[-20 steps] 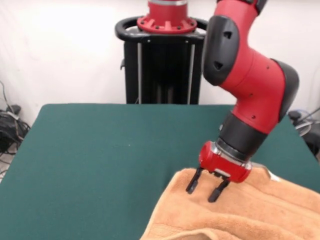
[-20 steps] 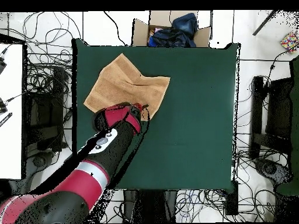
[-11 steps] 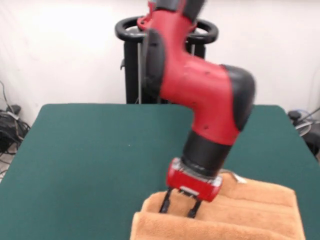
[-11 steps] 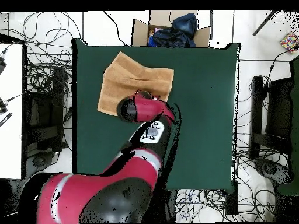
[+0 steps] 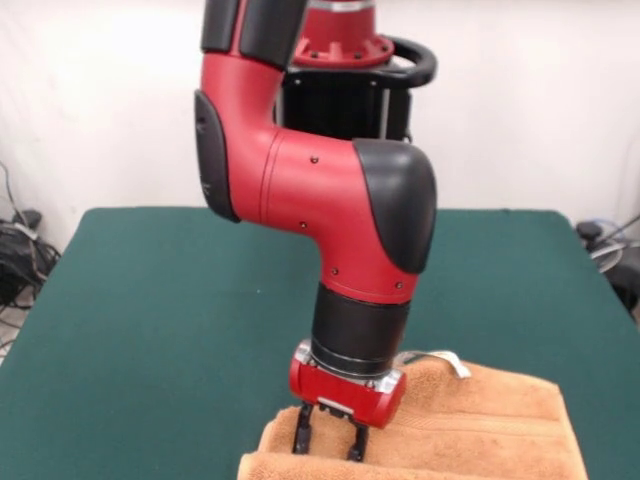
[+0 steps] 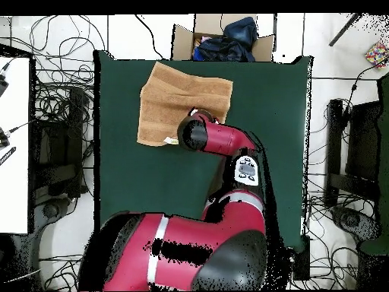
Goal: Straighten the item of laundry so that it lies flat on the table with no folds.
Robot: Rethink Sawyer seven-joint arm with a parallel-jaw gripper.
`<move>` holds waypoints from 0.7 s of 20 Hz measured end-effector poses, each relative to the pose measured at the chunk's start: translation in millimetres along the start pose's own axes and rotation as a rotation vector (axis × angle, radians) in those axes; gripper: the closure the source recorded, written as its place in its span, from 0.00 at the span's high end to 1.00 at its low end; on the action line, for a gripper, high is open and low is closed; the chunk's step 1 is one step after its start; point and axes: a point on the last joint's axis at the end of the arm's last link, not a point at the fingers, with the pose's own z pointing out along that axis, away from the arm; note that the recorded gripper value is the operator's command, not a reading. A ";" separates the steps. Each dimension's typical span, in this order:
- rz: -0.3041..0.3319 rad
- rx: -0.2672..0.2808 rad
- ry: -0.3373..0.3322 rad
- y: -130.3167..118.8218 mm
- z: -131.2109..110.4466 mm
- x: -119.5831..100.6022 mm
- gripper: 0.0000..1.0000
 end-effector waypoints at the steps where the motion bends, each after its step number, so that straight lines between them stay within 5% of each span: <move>1: 0.008 -0.007 0.004 -0.5 0.0 -0.7 1.00; 14: 0.027 -0.020 0.011 -2.2 -0.8 -1.7 1.00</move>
